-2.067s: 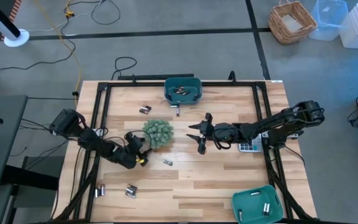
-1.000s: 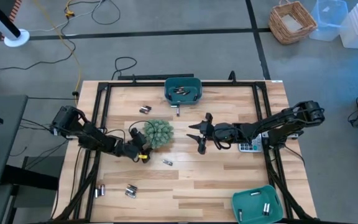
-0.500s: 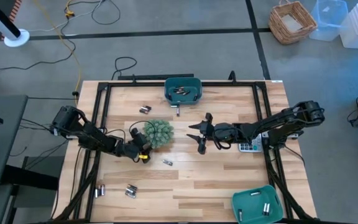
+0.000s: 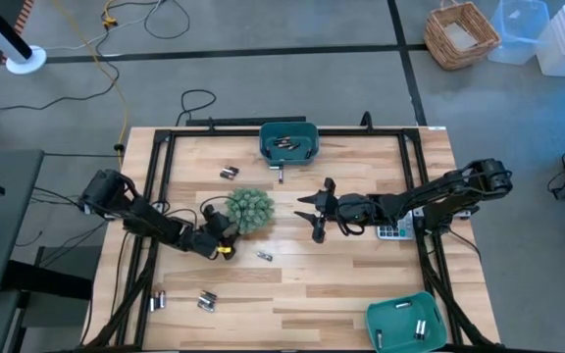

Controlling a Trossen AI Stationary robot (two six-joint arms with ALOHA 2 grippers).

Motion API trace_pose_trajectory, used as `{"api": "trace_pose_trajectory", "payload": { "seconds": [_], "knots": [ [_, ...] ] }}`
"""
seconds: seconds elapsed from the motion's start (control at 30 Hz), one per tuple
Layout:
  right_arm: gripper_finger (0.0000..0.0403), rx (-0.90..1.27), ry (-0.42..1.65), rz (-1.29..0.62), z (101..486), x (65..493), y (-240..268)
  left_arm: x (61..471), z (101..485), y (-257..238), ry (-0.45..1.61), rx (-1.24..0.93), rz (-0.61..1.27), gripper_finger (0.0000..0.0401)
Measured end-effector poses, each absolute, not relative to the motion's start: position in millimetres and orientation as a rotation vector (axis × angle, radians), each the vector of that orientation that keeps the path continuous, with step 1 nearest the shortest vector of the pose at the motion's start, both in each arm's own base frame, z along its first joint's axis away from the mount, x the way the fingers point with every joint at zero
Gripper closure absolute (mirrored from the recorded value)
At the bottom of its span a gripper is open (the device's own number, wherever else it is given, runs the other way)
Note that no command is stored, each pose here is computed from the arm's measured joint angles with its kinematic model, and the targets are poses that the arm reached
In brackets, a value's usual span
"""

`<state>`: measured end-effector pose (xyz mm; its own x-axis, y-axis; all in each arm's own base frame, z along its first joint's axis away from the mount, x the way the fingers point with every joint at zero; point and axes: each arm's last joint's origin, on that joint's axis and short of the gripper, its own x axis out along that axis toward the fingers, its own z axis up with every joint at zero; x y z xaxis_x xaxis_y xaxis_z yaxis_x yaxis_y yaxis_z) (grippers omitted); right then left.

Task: Sort batteries
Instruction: Put the black battery into the blue bin

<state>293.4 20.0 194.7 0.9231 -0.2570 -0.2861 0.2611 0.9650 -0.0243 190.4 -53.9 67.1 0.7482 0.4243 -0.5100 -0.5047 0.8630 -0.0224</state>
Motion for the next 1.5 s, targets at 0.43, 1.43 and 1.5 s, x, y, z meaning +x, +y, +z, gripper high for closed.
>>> {"api": "trace_pose_trajectory", "payload": {
  "seconds": [0.43, 1.43, 1.5],
  "knots": [
    [0.0207, 0.01, 0.292, -0.265, 194.7, 293.4, 20.0, 180.2, 112.2, -76.2, 0.393, -0.228, 0.323, 0.0177],
    [0.0207, -0.023, 0.297, -0.26, 194.6, 293.4, 20.0, 188.2, 231.0, 19.0, 0.091, -0.018, 0.289, 0.0177],
    [0.0207, -0.026, 0.297, -0.26, 194.7, 293.4, 20.0, 194.1, 235.1, 33.9, 0.101, -0.008, 0.293, 0.0177]
  ]
}}
